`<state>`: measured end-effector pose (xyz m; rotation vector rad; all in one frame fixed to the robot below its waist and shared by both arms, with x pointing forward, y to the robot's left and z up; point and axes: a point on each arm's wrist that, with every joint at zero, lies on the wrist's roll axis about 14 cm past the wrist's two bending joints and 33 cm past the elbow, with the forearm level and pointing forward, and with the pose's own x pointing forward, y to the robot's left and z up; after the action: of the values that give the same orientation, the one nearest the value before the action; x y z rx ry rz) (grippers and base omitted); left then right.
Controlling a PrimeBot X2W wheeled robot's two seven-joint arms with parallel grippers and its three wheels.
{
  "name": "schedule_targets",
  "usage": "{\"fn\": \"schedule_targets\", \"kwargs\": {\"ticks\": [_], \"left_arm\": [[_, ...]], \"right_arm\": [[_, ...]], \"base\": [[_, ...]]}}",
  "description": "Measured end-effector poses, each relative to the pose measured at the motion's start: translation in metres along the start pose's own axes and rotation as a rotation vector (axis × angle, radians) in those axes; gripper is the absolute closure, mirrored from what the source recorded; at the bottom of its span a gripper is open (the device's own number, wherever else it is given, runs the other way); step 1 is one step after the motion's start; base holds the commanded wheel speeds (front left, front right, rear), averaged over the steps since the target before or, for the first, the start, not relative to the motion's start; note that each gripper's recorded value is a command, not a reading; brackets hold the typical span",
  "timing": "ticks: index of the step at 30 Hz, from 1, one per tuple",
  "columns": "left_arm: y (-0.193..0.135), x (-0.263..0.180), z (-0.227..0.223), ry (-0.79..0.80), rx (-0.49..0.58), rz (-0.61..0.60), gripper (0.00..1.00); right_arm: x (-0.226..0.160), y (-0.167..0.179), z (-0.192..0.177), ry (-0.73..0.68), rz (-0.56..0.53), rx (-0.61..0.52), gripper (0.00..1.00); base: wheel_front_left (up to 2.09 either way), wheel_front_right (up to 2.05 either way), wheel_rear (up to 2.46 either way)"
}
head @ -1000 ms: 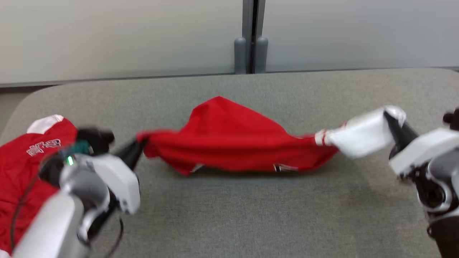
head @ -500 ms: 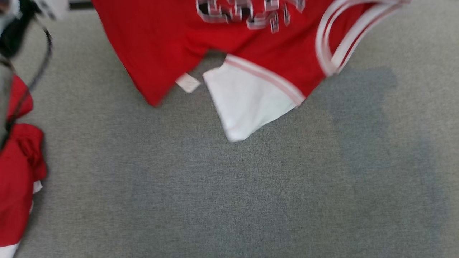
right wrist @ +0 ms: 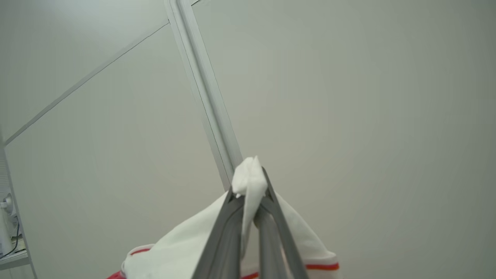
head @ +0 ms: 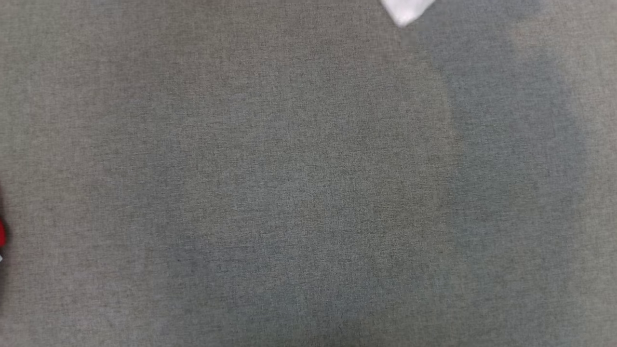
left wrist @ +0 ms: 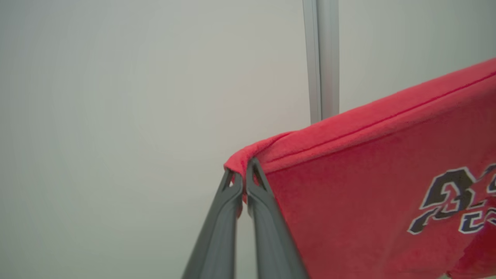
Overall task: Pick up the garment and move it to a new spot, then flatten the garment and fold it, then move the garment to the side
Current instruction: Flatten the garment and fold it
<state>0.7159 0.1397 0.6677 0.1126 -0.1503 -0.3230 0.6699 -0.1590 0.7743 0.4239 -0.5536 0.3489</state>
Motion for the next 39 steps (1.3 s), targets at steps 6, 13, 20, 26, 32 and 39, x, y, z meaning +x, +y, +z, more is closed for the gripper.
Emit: {"fn": "schedule_targets", "kwargs": {"ticks": [6, 13, 20, 26, 32, 39], "left_arm": [[-0.001, 0.005, -0.012, 0.009, -0.024, -0.005, 1.0], [-0.017, -0.012, -0.063, 0.109, -0.099, -0.035, 1.0], [-0.035, -0.068, -0.126, 0.326, -0.105, -0.081, 1.0], [-0.049, -0.132, -0.155, 0.517, -0.172, -0.095, 1.0], [-0.082, -0.206, -0.165, 0.69, -0.199, -0.191, 1.0], [-0.112, -0.285, -0.163, 0.837, -0.185, -0.311, 1.0]], "right_arm": [[0.011, 0.009, 0.002, -0.007, 0.038, -0.039, 1.0], [-0.017, 0.005, -0.058, 0.208, 0.043, -0.076, 1.0], [-0.082, -0.008, -0.098, 0.421, 0.011, -0.102, 1.0], [-0.164, -0.022, -0.111, 0.657, -0.04, -0.128, 1.0], [-0.247, -0.02, -0.102, 0.863, -0.08, -0.119, 1.0], [-0.344, -0.011, -0.081, 1.092, -0.083, -0.131, 1.0]], "base": [[0.0, 0.0, 0.0], [0.0, 0.0, 0.0], [0.0, 0.0, 0.0], [0.0, 0.0, 0.0], [0.0, 0.0, 0.0], [0.0, 0.0, 0.0]]}}
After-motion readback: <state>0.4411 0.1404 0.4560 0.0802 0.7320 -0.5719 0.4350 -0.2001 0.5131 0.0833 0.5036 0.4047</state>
